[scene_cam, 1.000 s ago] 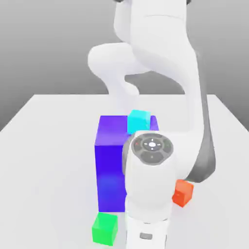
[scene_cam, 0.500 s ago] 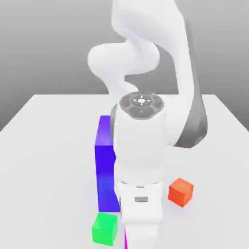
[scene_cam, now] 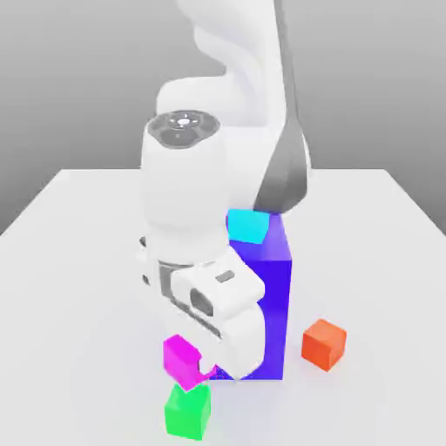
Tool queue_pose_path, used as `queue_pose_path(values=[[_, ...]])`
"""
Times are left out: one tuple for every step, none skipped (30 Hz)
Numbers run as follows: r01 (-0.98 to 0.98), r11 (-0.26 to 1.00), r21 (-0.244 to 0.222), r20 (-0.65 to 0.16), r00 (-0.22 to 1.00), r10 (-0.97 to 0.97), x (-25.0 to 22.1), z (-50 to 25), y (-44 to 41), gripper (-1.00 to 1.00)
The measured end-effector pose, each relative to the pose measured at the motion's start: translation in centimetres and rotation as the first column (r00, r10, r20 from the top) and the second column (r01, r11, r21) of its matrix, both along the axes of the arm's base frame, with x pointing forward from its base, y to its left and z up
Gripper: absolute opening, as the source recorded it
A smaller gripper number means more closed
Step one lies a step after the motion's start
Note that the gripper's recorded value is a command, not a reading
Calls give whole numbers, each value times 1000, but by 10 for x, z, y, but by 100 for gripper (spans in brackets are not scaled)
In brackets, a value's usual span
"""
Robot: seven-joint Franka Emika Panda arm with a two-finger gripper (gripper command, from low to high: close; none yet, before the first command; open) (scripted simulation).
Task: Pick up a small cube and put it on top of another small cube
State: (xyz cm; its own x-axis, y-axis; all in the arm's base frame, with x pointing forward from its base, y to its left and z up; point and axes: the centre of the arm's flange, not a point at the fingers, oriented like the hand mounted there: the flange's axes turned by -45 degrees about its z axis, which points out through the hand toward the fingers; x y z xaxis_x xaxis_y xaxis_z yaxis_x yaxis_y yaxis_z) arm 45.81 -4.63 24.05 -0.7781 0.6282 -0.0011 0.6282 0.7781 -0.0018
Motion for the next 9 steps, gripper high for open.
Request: queue_pose_path(values=[[-18, 1000, 1, 1, 1000, 18, 0, -5, 0, -100], [-27, 1000, 1, 3, 1000, 27, 0, -12, 0, -100], [-32, 999, 1, 4, 999, 32, 0, -20, 0, -100], [-34, 999, 1, 4, 999, 34, 0, -29, 0, -100], [-35, 999, 2, 3, 999, 35, 0, -39, 0, -100], [-34, 999, 2, 2, 999, 34, -1, -49, 0, -100], [-34, 999, 2, 1, 999, 34, -2, -58, -1, 100], [-34, 999, 2, 1, 999, 34, -2, -58, -1, 100], [-34, 999, 2, 1, 999, 34, -2, -58, -1, 100]])
